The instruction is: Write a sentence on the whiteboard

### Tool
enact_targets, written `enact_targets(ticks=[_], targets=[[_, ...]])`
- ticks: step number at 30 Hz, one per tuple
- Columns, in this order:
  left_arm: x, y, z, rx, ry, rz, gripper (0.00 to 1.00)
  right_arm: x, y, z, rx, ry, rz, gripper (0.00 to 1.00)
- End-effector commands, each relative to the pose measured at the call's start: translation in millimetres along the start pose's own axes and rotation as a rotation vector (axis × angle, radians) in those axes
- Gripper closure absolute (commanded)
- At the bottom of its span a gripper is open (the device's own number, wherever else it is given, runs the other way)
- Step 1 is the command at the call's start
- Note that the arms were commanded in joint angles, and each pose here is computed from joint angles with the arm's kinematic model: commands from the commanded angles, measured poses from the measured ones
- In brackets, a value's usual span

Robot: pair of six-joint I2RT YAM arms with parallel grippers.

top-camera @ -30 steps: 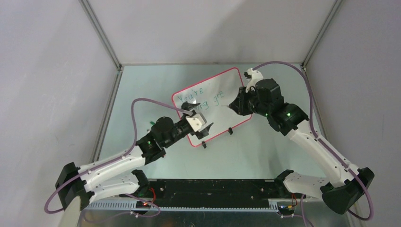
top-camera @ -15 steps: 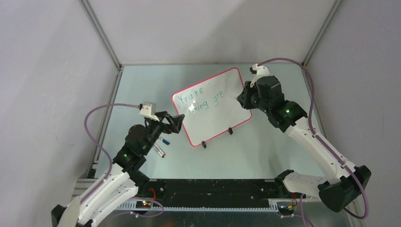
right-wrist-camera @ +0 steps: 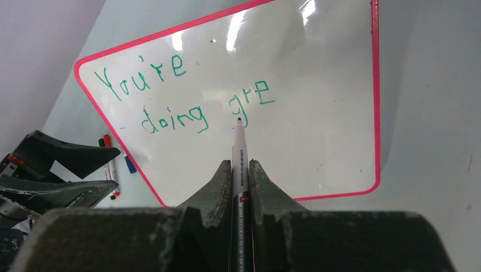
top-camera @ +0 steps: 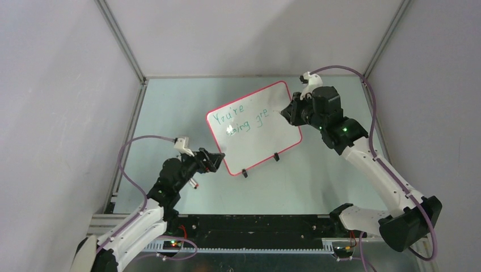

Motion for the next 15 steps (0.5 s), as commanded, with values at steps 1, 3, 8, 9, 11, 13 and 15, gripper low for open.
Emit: enact_targets(ticks=[1, 3, 8, 9, 11, 13, 15], targets=[[3.3, -22.1, -14.5, 0.019, 0.075, -0.107, 0.01, 5.0, -13.3, 1.0, 0.006, -0.041, -0.049, 1.00], [3.9, -21.8, -14.9, 0.029, 0.092, -0.118, 0.00, 7.5, -14.9, -4.5, 0.055, -0.020, -0.053, 1.00], [-2.2, -16.4, -17.7, 0.051, 0.176, -0.165, 0.01, 7.3, -21.7, -11.8, 0.095, -0.010, -0.078, 1.00], [-1.7, -15.5, -16.1, 0.061, 0.166, -0.157, 0.01, 7.1, -21.8, -12.5, 0.096, -0.008, -0.079, 1.00], [-2.3, -10.5, -22.5, 0.126, 0.209, -0.113, 0.01, 7.5, -20.7, -13.5, 0.094, -0.007, -0.074, 1.00], [-4.9, -9.3, -29.0, 0.144, 0.261, -0.125, 0.01, 8.9, -19.5, -13.3, 0.090, -0.014, -0.068, 1.00], [-4.7, -7.4, -26.8, 0.121, 0.257, -0.129, 0.00, 10.9, -18.5, -11.8, 0.092, -0.030, -0.062, 1.00]])
Point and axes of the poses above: each gripper's point midway between its finger pads, its own x axis out along the fingers, its own z axis along the line the jaws close on, y = z × x, the point moved 2 cm from there along -x, back along the fingers, and after that the axes turned 9 degrees about -x, right-handed, at the moved point
